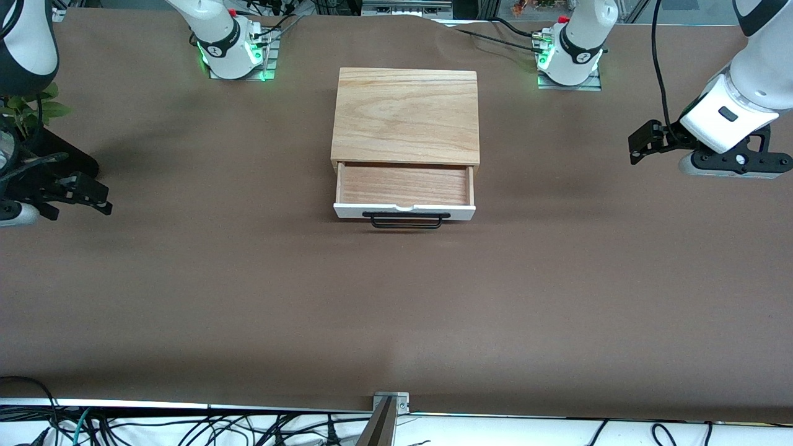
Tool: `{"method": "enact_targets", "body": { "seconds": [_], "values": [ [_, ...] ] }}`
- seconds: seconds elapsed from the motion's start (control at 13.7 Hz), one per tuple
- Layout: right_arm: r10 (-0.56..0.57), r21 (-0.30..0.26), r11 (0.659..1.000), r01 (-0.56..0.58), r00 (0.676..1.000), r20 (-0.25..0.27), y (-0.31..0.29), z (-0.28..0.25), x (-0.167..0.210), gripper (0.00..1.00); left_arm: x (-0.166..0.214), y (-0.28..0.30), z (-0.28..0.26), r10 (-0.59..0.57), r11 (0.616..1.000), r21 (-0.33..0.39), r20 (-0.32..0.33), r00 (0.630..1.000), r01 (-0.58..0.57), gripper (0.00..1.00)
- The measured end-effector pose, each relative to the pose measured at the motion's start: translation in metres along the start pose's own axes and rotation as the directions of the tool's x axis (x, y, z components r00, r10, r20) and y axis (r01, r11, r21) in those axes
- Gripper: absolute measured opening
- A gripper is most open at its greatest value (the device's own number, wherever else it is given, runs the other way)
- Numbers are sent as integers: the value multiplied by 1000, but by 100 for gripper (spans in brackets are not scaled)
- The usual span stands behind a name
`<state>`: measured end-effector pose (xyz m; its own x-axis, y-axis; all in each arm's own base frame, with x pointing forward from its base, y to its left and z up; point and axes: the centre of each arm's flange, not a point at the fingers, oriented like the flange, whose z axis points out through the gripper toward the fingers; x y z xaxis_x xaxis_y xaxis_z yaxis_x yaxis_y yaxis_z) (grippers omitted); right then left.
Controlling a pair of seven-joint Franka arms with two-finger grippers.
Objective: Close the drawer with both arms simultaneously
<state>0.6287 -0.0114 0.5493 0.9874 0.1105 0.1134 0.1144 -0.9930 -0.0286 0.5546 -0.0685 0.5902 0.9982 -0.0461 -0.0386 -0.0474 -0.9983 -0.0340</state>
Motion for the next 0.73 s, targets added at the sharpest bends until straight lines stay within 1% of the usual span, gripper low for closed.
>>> {"method": "enact_targets", "body": {
  "seconds": [0.07, 0.22, 0.36, 0.44, 0.51, 0.66, 0.73],
  "values": [
    [-8, 16, 1000, 8, 1000, 4, -9, 5, 2, 100, 1, 0, 2, -1, 1000, 0, 3, 1000, 1, 100],
    [-42, 28, 999, 41, 999, 5, -34, 19, 10, 100, 3, 0, 7, -1, 1000, 1, 18, 1000, 1, 100],
    [-87, 33, 996, 87, 996, -3, -66, 37, 20, 100, 1, 2, 12, 4, 1000, 2, 49, 999, -4, 100],
    [-108, 44, 993, 108, 994, -8, -86, 52, 26, 100, 2, 6, 16, 9, 1000, -4, 63, 998, -9, 100],
    [-113, 74, 991, 113, 994, -9, -103, 66, 30, 100, 4, 11, 21, 14, 999, -35, 76, 997, -11, 100],
    [-101, 165, 981, 101, 995, -10, -131, 98, 38, 100, 14, 24, 41, 20, 990, -138, 109, 994, -5, 100],
    [-96, 195, 976, 98, 995, -16, -143, 113, 42, 100, 27, 30, 53, 22, 984, -177, 101, 995, -4, 100]
  ]
}}
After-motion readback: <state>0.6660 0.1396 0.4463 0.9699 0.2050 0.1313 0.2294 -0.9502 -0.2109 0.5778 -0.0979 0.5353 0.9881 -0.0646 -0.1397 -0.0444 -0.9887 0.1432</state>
